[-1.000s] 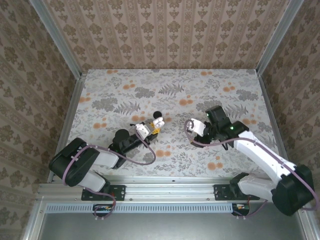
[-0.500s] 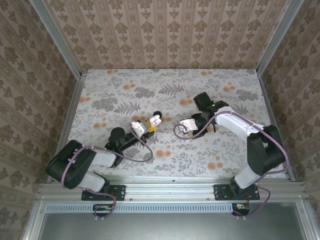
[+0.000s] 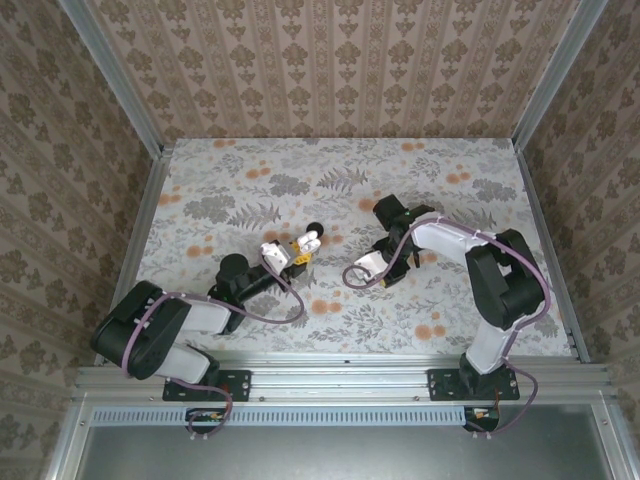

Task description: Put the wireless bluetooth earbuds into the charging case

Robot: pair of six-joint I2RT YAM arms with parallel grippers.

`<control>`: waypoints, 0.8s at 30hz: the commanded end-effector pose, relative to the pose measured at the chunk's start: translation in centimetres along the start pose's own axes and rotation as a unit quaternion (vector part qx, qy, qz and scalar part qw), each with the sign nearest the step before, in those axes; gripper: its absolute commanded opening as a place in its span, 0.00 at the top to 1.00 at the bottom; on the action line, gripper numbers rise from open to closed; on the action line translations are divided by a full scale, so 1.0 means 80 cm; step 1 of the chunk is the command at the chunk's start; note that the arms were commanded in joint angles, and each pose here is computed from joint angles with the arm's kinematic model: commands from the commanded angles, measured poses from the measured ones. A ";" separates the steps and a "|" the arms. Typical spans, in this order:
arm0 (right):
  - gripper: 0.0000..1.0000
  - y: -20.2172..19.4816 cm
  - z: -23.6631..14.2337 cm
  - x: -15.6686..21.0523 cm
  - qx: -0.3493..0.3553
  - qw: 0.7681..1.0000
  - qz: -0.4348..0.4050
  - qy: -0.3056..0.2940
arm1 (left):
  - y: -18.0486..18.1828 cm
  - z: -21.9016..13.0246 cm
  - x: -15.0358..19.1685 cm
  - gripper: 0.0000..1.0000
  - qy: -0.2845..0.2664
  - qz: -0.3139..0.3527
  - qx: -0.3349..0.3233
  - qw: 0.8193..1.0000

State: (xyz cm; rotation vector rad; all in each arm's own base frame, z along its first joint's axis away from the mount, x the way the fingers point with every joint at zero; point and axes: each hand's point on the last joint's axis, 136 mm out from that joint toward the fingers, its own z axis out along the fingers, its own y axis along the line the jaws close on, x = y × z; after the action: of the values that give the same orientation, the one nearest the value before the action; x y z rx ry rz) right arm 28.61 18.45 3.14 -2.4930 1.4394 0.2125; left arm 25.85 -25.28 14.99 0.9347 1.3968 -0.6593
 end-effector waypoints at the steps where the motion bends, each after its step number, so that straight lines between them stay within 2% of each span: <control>1: 0.50 0.001 0.008 -0.006 -0.015 1.000 -0.023 -0.011 | -0.001 0.003 -0.003 1.00 -0.007 -0.012 0.011 1.000; 19: 0.72 -0.002 0.025 -0.005 -0.034 0.999 -0.017 -0.013 | 0.001 0.005 0.001 1.00 -0.003 -0.016 0.014 1.000; 24: 0.74 -0.002 0.021 -0.003 -0.034 0.999 -0.016 -0.005 | 0.001 0.006 0.003 1.00 -0.002 -0.018 0.015 1.000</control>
State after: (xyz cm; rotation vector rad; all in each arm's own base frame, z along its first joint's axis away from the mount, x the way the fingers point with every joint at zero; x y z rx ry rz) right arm 28.64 19.07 1.55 -2.5413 1.4316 0.2632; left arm 25.87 -25.31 13.66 0.9412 1.4422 -0.6849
